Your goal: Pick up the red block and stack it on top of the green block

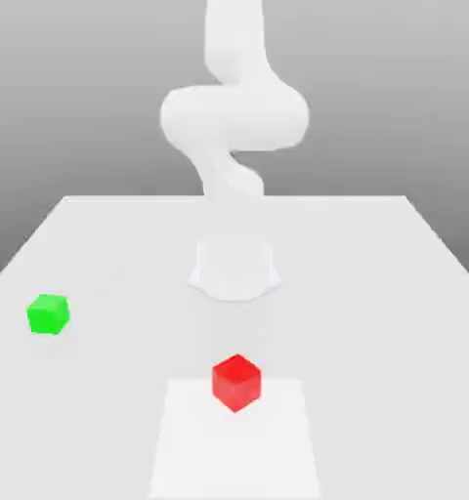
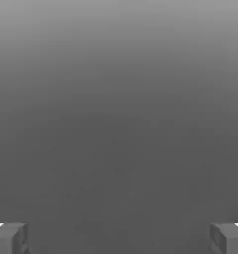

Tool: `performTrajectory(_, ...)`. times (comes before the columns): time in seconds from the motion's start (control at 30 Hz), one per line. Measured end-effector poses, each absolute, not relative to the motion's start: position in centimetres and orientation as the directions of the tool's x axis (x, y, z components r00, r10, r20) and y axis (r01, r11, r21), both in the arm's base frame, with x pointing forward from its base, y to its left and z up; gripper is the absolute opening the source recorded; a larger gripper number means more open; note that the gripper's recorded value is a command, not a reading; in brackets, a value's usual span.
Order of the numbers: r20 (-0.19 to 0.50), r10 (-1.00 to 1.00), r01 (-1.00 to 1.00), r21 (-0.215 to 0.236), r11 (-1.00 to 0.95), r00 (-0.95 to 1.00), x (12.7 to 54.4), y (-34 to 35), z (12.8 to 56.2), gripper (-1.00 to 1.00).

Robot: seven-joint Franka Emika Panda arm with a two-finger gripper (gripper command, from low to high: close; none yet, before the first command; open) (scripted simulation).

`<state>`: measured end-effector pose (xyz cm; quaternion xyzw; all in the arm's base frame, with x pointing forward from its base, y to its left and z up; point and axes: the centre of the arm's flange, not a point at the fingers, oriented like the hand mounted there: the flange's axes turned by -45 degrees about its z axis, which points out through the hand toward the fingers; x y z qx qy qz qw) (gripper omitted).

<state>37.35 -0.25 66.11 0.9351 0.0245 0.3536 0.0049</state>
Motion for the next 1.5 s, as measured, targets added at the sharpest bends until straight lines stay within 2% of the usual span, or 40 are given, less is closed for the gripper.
performTrajectory(0.17,0.505,0.209,0.191,0.089,-0.978,0.838,41.3,-0.4,53.7,0.00)
performTrajectory(0.33,0.327,0.373,0.359,0.105,-0.927,0.868,41.5,-0.1,41.1,0.00)
performTrajectory(0.43,0.209,0.476,0.469,0.088,-0.879,0.854,39.8,0.1,33.5,0.00)
performTrajectory(0.57,0.049,0.611,0.610,0.028,-0.792,0.790,35.4,0.3,23.3,0.00)
performTrajectory(0.7,0.004,0.652,0.652,0.002,-0.758,0.758,34.0,0.4,17.5,0.00)
performTrajectory(0.77,0.001,0.652,0.652,0.001,-0.758,0.758,33.8,0.3,15.7,0.00)
performTrajectory(0.8,0.000,0.652,0.652,0.001,-0.758,0.758,33.7,0.3,14.9,-1.00)
performTrajectory(1.03,-0.001,0.651,0.651,0.000,-0.759,0.759,33.6,0.3,14.6,-1.00)
performTrajectory(1.3,0.000,0.640,0.640,-0.001,-0.769,0.769,33.7,-0.2,20.5,-1.00)
performTrajectory(1.5,0.002,0.319,0.319,0.004,-0.948,0.948,32.7,-10.8,22.2,-1.00)
